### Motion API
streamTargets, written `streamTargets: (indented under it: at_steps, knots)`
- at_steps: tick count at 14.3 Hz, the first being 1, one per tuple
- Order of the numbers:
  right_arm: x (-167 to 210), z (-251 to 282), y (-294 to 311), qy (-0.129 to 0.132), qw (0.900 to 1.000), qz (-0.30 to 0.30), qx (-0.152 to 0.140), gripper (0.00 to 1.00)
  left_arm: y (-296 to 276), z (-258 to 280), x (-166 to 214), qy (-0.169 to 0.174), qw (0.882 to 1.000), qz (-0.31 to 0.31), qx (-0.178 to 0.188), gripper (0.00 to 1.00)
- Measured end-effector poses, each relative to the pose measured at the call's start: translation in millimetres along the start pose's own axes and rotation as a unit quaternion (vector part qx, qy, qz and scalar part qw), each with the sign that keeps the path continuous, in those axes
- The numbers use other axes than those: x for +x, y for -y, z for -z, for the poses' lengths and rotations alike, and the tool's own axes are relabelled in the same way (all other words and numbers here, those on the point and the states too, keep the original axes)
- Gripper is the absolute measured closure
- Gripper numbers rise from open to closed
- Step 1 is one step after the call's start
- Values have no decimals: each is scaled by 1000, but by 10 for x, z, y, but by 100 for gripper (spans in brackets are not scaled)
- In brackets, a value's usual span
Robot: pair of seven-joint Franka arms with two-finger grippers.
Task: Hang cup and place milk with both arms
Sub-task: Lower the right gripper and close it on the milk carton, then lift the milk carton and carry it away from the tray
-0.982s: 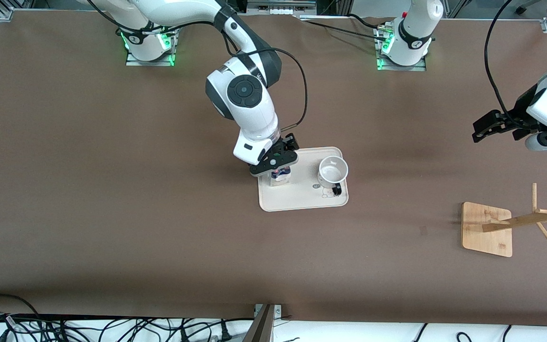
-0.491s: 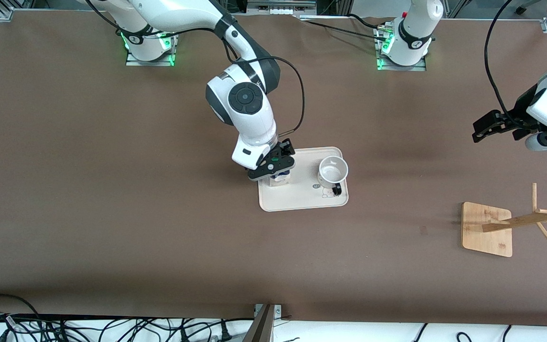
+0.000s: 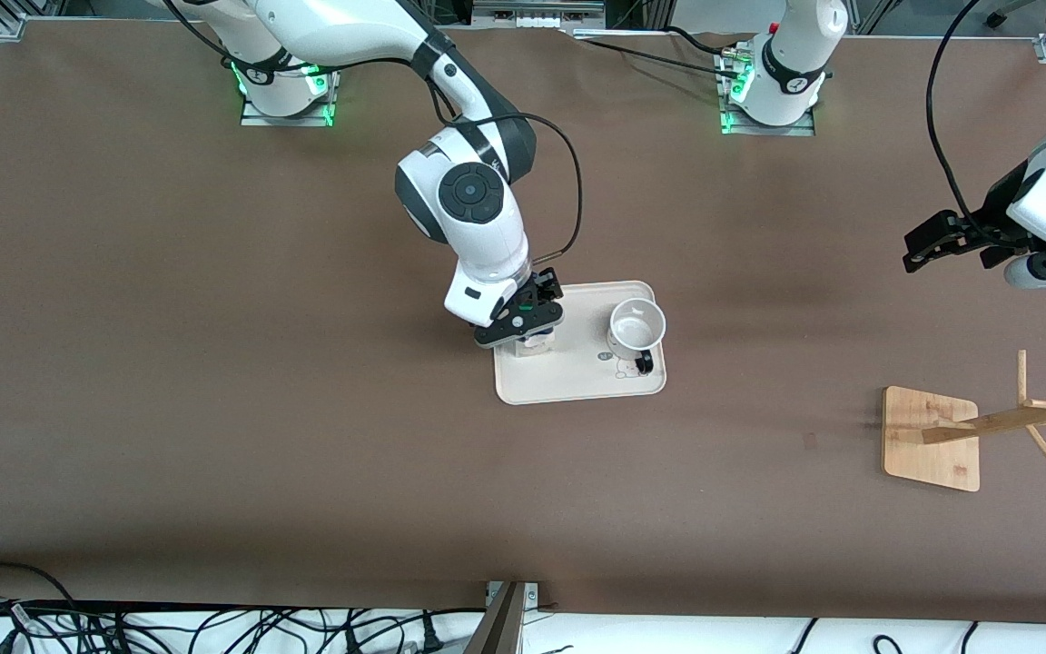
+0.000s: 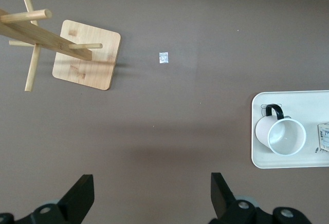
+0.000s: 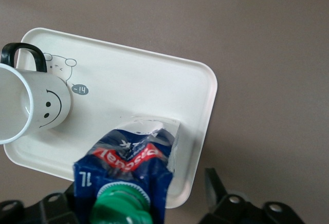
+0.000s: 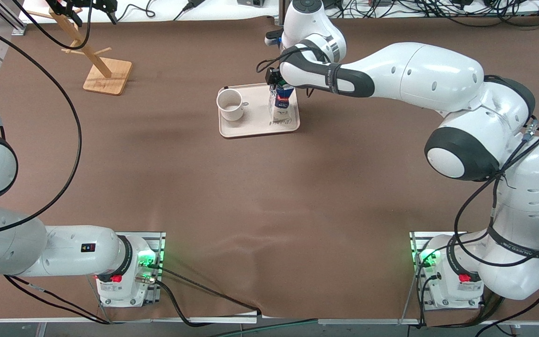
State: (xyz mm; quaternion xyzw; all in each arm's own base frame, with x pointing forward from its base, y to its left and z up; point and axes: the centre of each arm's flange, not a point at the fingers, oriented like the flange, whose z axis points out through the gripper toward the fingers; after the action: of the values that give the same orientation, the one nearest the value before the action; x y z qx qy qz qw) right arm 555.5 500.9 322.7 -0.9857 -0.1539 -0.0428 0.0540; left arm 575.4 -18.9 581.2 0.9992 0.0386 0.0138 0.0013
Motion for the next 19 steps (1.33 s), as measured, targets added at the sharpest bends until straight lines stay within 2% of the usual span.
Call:
streamTargets:
  at_steps: [2, 5, 8, 14, 17, 19]
  knots:
    - [8, 10, -4, -2, 1000, -4, 1, 37, 0, 0, 0, 0, 1000, 0, 0, 0]
    - [17, 35, 5, -4, 1000, -22, 2, 62, 5, 0, 1, 0, 1000, 0, 0, 0]
    - [13, 38, 23, -6, 1000, -25, 3, 70, 7, 0, 1, 0, 1000, 1, 0, 0]
    - [-41, 127, 228, -16, 999, -51, 11, 72, 8, -2, 2, 0, 1000, 1, 0, 0]
    - [21, 488, 220, -42, 994, -97, 14, 72, 8, -3, 2, 0, 1000, 1, 0, 0]
    - [63, 833, 26, -45, 990, -132, -6, 72, 12, -3, 3, 0, 1000, 1, 0, 0]
